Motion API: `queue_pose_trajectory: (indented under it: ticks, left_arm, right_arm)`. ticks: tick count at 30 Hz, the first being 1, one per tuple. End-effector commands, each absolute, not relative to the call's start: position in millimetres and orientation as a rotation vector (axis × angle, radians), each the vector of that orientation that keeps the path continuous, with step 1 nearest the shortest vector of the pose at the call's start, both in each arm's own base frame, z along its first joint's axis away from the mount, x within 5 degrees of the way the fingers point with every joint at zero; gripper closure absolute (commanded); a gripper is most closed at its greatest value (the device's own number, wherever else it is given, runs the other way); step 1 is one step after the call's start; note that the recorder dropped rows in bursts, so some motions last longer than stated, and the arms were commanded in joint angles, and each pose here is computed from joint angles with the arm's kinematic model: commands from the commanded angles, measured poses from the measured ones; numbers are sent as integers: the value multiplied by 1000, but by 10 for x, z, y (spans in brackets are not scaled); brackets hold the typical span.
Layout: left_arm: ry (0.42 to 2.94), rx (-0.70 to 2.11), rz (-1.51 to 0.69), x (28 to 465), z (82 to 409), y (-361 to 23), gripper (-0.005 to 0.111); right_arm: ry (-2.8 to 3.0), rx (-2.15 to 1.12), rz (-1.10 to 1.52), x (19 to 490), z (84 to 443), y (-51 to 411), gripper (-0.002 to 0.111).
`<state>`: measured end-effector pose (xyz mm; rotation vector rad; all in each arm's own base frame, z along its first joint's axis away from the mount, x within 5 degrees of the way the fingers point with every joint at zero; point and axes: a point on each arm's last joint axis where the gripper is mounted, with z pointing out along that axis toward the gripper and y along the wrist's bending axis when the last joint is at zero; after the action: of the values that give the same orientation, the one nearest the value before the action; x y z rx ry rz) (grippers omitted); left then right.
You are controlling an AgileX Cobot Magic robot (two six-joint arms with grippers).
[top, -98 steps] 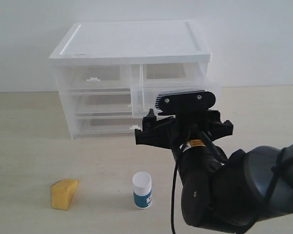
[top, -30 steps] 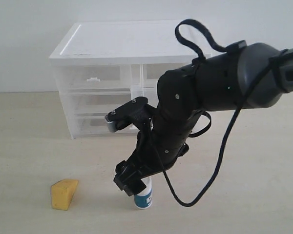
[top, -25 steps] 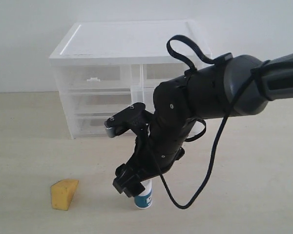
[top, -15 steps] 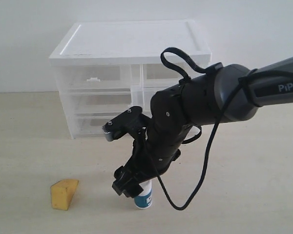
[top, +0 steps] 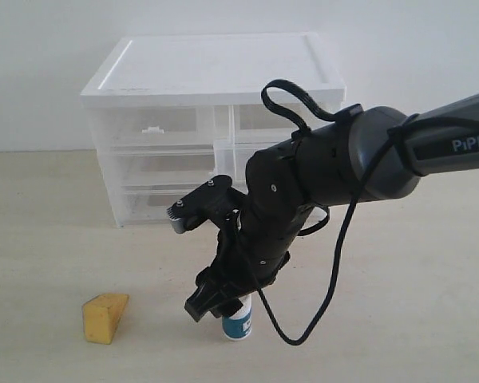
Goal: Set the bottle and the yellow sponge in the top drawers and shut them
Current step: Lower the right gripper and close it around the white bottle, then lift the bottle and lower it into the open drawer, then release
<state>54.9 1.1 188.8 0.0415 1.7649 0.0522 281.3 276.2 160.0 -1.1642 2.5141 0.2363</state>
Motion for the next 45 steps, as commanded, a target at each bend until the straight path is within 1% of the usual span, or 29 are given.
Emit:
queue_pose_trajectory:
  ticks: [1, 12, 13, 15, 19, 20, 24, 27, 32, 35, 42, 43, 45]
  left_arm:
    - [1762, 34, 46, 548, 1880, 10, 102]
    - [1762, 34, 46, 548, 1880, 10, 102]
    - [1762, 34, 46, 548, 1880, 10, 102]
    - [1760, 34, 46, 548, 1881, 10, 102]
    - [1760, 34, 46, 548, 1881, 10, 102]
    - [1760, 34, 46, 548, 1881, 10, 102]
    - [1760, 34, 46, 548, 1881, 10, 102]
    - [1760, 34, 46, 548, 1881, 10, 102]
    - [1762, 34, 46, 548, 1880, 10, 102]
    - [1762, 34, 46, 548, 1880, 10, 102]
    - [1762, 34, 46, 548, 1880, 10, 102]
    - [1762, 34, 46, 548, 1880, 10, 102]
    - [1762, 34, 46, 548, 1880, 10, 102]
  right_arm:
    - [2517, -1201, 216, 2807, 1600, 2752, 47]
    - [2540, -1211, 210, 2791, 1592, 2739, 49]
    - [2540, -1211, 210, 2791, 1592, 2739, 52]
    - [2540, -1211, 210, 2791, 1592, 2739, 65]
    - [2526, -1241, 207, 2788, 1591, 2739, 104]
    - [2525, -1243, 209, 2787, 1591, 2740, 108]
    - [2517, -1277, 219, 2766, 1626, 2736, 108]
    - [2488, -1279, 246, 2740, 1764, 2729, 108]
    - [2355, -1308, 408, 2616, 2197, 2738, 108]
    - [2238, -1398, 496, 2513, 2425, 2736, 108]
    - [2002, -1473, 547, 2357, 2879, 2661, 108]
    - [1900, -1518, 568, 2297, 3005, 2648, 108]
    - [1794, -1549, 592, 2232, 3142, 2633, 108]
